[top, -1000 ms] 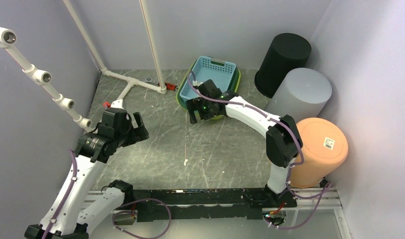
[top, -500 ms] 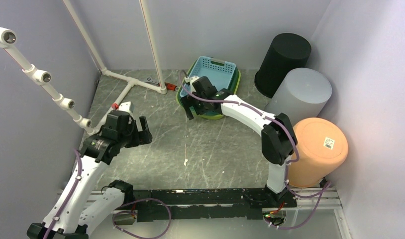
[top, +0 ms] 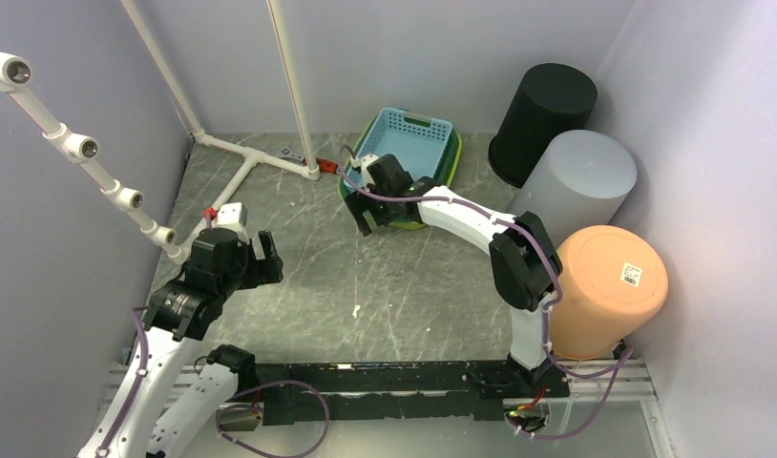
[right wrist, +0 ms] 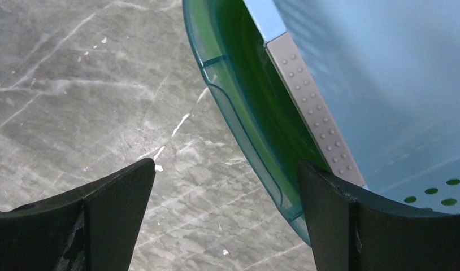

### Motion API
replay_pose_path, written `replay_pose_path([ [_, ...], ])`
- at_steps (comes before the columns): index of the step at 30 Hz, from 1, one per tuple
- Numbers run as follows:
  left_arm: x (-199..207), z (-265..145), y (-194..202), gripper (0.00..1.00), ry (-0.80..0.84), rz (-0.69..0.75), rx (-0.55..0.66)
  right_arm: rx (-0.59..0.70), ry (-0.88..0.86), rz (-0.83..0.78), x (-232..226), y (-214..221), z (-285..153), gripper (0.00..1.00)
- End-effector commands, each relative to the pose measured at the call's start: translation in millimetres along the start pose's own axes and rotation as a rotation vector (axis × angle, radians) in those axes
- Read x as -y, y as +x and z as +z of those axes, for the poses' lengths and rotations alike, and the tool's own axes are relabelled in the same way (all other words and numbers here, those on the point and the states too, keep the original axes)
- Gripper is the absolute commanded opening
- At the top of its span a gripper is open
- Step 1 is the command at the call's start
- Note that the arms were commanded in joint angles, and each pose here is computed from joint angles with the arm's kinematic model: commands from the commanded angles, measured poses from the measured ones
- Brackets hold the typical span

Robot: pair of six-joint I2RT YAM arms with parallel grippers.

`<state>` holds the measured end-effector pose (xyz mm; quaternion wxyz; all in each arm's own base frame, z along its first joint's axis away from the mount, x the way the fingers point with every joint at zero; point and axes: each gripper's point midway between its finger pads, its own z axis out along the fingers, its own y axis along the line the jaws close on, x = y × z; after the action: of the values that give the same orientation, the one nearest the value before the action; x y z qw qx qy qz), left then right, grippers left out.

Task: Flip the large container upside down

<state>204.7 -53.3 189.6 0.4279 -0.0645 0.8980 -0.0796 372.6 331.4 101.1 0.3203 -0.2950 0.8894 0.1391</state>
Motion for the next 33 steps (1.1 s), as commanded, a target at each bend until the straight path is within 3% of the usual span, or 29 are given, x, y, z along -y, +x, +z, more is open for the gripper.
replay_pose_path([
  [1,-10.5,-7.7,-19.0,0.94,-0.066,-0.01,0.074,-0.048,-0.219,-0.008,-50.8,24.4,-2.0,1.0],
  [12,-40.9,-24.4,-22.5,0.94,-0.234,-0.104,0.125,-0.13,-0.429,-0.173,-157.0,96.3,-29.2,0.99],
  [22,-59.7,-27.3,-20.6,0.94,-0.345,-0.145,0.142,-0.232,-0.663,-0.468,-289.1,194.9,-99.4,0.99],
  [28,-58.8,-20.9,-18.4,0.94,-0.359,-0.137,0.107,-0.243,-0.673,-0.493,-301.6,217.1,-127.1,0.98],
  [33,-55.4,-12.7,-13.1,0.94,-0.361,-0.132,0.055,-0.13,-0.559,-0.459,-283.2,192.1,-130.4,0.99],
])
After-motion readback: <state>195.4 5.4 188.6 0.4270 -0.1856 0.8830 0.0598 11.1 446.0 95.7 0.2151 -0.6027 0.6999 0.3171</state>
